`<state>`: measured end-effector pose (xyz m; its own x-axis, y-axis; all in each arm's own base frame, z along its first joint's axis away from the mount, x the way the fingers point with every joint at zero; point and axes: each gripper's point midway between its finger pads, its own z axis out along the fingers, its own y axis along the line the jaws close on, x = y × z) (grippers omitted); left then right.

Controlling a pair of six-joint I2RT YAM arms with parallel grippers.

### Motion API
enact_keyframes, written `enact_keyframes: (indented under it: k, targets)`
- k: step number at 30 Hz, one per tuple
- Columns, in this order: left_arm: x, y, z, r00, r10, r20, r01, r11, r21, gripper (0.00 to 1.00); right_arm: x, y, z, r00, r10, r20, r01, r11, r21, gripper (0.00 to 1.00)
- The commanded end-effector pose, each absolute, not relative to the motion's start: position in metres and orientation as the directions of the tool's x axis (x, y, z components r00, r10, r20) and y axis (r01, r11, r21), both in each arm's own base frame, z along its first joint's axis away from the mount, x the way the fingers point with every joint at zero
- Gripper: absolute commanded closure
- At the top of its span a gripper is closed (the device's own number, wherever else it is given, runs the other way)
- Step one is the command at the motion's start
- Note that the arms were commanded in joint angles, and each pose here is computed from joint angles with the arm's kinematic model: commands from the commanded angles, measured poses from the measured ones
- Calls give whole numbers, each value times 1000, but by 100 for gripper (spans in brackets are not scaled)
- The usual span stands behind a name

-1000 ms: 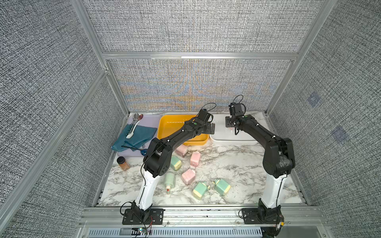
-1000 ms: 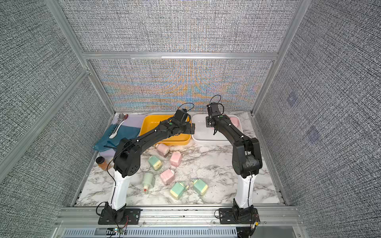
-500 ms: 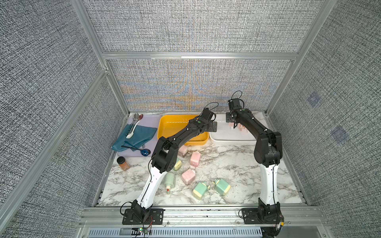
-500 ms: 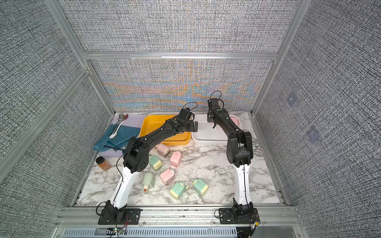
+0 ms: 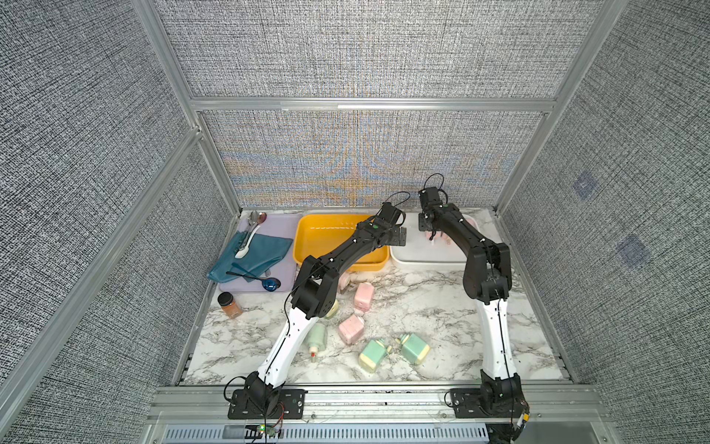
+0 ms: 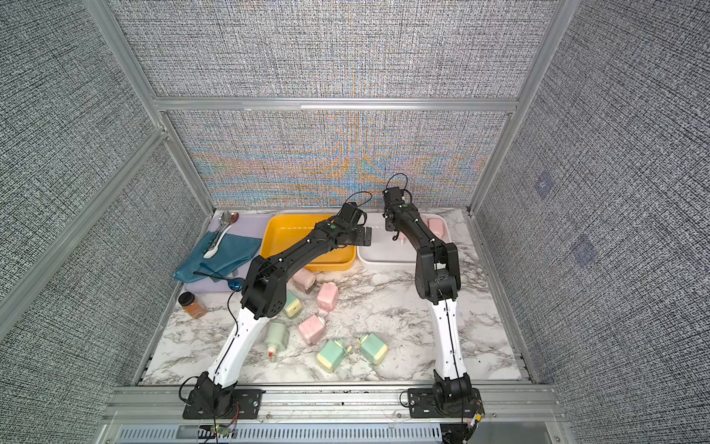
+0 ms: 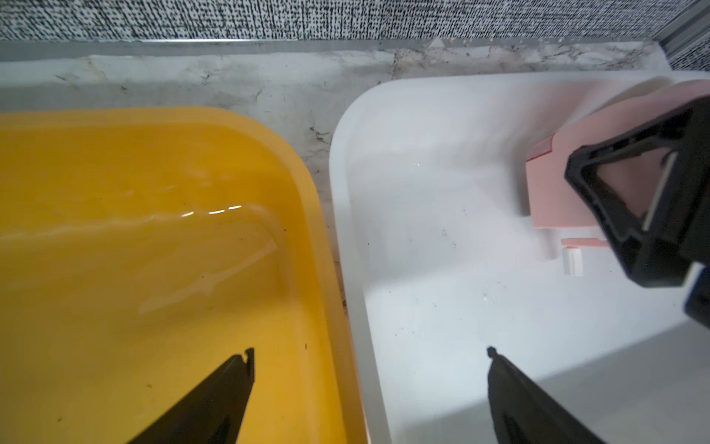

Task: Place the pencil sharpeners by color into the storage box
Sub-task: Place the pencil sharpener in the storage box.

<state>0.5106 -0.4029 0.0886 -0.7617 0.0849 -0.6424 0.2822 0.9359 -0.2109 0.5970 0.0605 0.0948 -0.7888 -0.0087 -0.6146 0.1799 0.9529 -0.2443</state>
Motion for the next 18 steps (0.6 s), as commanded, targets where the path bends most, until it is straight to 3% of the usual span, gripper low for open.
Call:
enact_keyframes:
  k: [1,4,11,18]
  targets:
    - [511,-397,81,-767,94,-635,268,946,-184,1,599,56,96,-778,13,-628,222,941,-256,78]
    - [511,-396,78,-768,101,-632,267,948,-173,1,601,56,91,-781,15,-624,224,940,-257,71]
    - [509,-391,73,-774,120,-622,267,952,-149,1,602,53,79,-790,1,-613,224,932,-286,67]
    - [508,-391,72,-774,120,-621,266,952,-148,1,599,52,73,-806,-19,-591,205,928,-310,52]
